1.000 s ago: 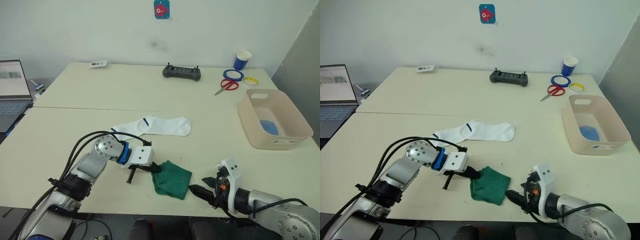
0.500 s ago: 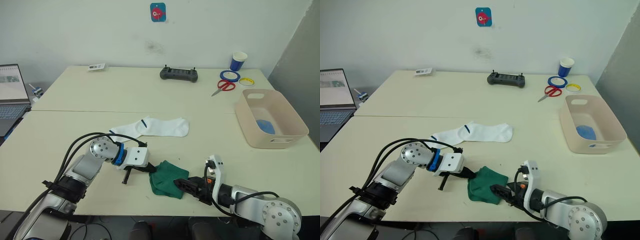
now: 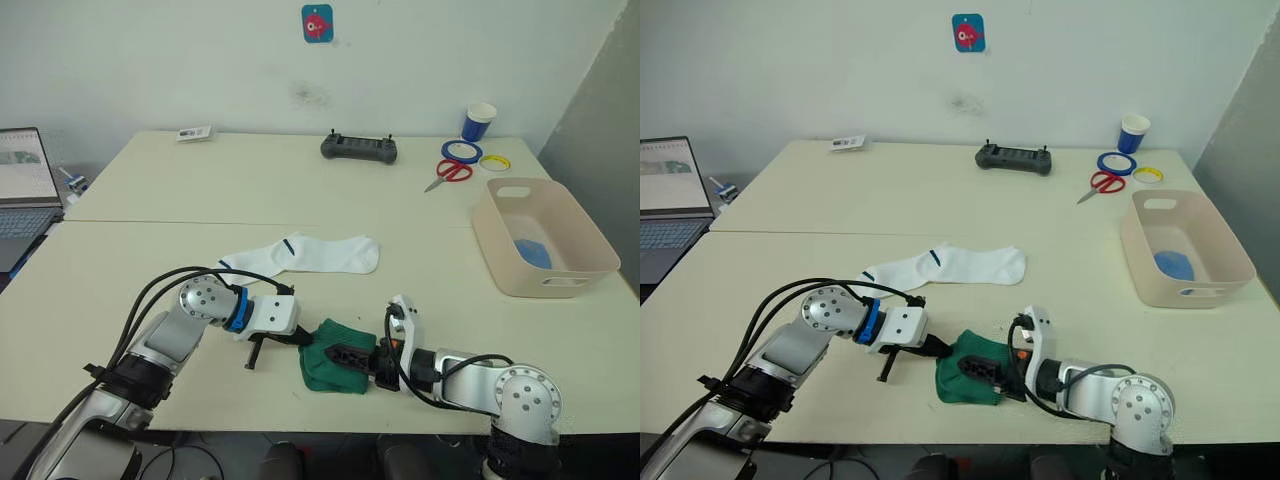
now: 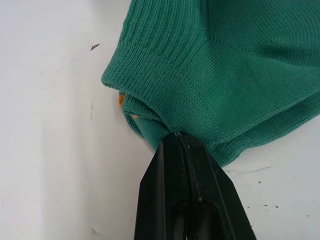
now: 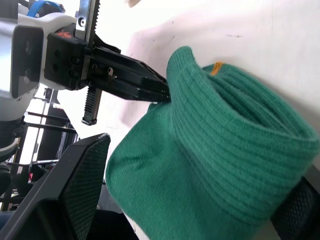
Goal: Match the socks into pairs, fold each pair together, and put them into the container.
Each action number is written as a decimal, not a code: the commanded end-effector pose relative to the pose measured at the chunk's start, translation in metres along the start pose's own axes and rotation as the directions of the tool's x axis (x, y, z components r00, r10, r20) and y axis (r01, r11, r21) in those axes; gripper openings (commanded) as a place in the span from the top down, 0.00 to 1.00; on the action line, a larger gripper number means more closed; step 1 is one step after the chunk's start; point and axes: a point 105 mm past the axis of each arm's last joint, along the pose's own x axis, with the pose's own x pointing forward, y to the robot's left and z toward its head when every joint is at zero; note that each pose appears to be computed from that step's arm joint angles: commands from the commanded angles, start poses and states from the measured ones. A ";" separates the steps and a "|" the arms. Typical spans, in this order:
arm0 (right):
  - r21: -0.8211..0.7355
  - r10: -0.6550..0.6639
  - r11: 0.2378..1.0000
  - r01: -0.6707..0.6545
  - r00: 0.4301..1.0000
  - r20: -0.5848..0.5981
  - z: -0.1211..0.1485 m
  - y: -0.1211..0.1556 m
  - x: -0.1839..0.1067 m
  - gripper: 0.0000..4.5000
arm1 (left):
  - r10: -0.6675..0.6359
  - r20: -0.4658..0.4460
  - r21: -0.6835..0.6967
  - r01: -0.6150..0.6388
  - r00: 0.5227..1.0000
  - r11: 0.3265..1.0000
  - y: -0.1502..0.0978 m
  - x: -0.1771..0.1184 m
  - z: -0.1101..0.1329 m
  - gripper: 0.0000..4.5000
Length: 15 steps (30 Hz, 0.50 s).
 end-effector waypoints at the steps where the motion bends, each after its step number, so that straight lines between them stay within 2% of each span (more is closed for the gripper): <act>1: -0.007 0.067 0.998 -0.067 0.997 0.026 0.007 0.018 0.010 0.14 | -0.059 -0.051 -0.062 0.056 0.997 0.997 -0.015 0.010 -0.016 1.00; 6: -0.016 0.074 0.997 -0.074 0.997 0.038 0.009 0.020 0.012 0.52 | -0.053 -0.051 -0.067 0.049 0.997 0.997 -0.014 0.010 -0.016 1.00; 12: -0.051 0.048 0.998 -0.046 0.998 0.050 0.013 0.016 0.006 1.00 | -0.023 -0.007 -0.086 0.022 1.000 0.996 -0.011 0.007 -0.011 1.00; 15: -0.107 0.025 0.994 -0.020 0.999 0.045 0.013 0.014 -0.003 1.00 | 0.012 0.061 -0.115 -0.005 0.998 0.993 -0.005 0.003 0.000 1.00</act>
